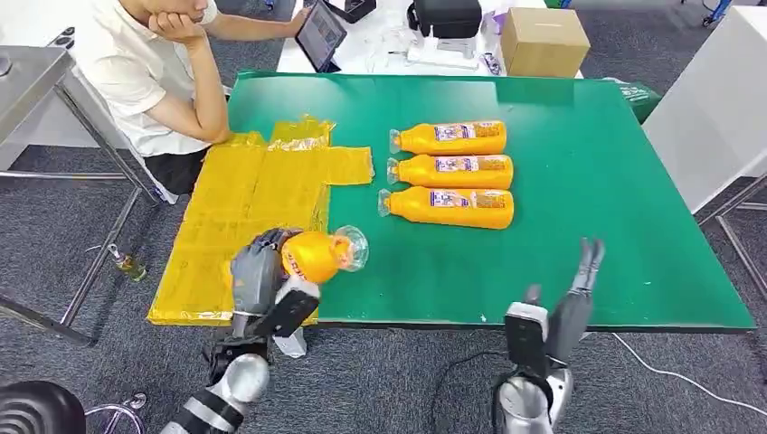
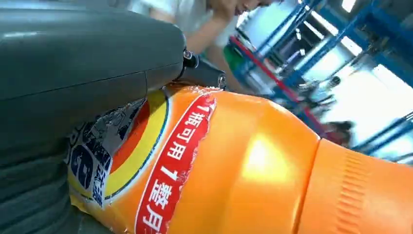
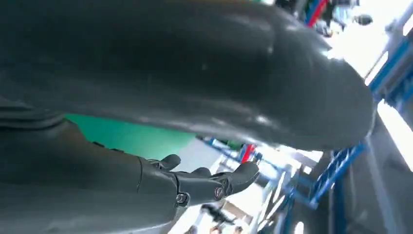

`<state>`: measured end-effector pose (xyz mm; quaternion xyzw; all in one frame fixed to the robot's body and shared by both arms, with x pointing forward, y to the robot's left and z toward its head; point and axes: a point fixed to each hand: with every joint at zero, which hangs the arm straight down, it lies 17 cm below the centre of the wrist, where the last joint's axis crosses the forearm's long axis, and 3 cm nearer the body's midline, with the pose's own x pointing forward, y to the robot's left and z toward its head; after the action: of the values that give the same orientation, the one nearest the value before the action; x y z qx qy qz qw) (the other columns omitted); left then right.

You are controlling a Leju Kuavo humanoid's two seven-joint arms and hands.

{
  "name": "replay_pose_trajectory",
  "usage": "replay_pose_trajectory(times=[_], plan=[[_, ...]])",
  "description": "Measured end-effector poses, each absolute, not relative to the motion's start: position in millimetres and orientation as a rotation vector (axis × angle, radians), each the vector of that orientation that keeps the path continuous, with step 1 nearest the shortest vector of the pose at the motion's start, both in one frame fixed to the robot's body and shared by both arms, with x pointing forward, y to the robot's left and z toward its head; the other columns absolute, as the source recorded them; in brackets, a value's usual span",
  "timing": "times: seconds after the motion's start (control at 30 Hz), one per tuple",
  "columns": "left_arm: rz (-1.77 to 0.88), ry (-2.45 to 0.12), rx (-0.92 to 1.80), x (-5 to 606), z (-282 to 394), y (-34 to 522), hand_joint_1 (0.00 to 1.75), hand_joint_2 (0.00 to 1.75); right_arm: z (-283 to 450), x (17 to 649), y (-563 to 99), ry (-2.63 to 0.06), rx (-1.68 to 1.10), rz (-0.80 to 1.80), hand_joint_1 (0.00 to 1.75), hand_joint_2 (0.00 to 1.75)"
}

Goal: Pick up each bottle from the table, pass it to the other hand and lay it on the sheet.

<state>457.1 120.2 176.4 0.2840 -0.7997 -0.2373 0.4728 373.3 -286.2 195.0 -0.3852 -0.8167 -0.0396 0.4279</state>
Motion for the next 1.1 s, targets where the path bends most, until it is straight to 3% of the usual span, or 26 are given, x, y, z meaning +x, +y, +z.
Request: replay_pose_trajectory(times=[0.13,0.67,0.73,0.8,0.87,0.9,0.93,0.97,1.0,1.1], plan=[[-0.752,-1.829,0.818,479.0,153.0,128.5,1.73,1.75,194.2,370.3,-290.7,-2.028,-0.945,-0.159,0.00,0.00],[-0.789,-1.768,0.850,493.9,138.5,140.3,1.75,1.75,194.9,368.5,-291.0,-2.024,-0.945,-0.176,0.00,0.00],[-0.834,-1.720,0.863,498.1,131.4,140.1,1.75,1.75,194.1,368.5,-292.3,-2.020,-0.937,-0.192,0.00,0.00],[-0.922,-1.624,0.912,508.4,117.4,144.0,1.62,1.75,191.3,369.7,-291.3,-2.014,-0.915,-0.212,0.00,0.00],[-0.999,-1.534,0.922,522.3,102.2,149.9,1.64,1.75,186.1,372.5,-287.7,-2.005,-0.883,-0.228,0.00,0.00],[-1.017,-1.493,0.910,529.0,94.7,154.5,1.54,1.75,183.5,374.3,-285.7,-2.000,-0.869,-0.234,0.00,0.00],[-1.026,-1.456,0.893,535.0,88.3,159.0,0.99,1.75,180.9,375.8,-283.7,-1.995,-0.856,-0.238,0.00,0.00],[-1.030,-1.424,0.867,540.7,82.4,163.6,0.23,1.75,178.6,377.2,-282.4,-1.990,-0.844,-0.244,0.00,0.00],[-1.029,-1.394,0.835,545.1,75.3,168.7,0.00,1.75,175.0,378.6,-281.2,-1.982,-0.832,-0.250,0.00,0.00],[-1.001,-1.374,0.739,556.4,70.4,174.0,0.00,1.75,164.8,381.4,-274.6,-1.963,-0.801,-0.243,0.00,0.00]])
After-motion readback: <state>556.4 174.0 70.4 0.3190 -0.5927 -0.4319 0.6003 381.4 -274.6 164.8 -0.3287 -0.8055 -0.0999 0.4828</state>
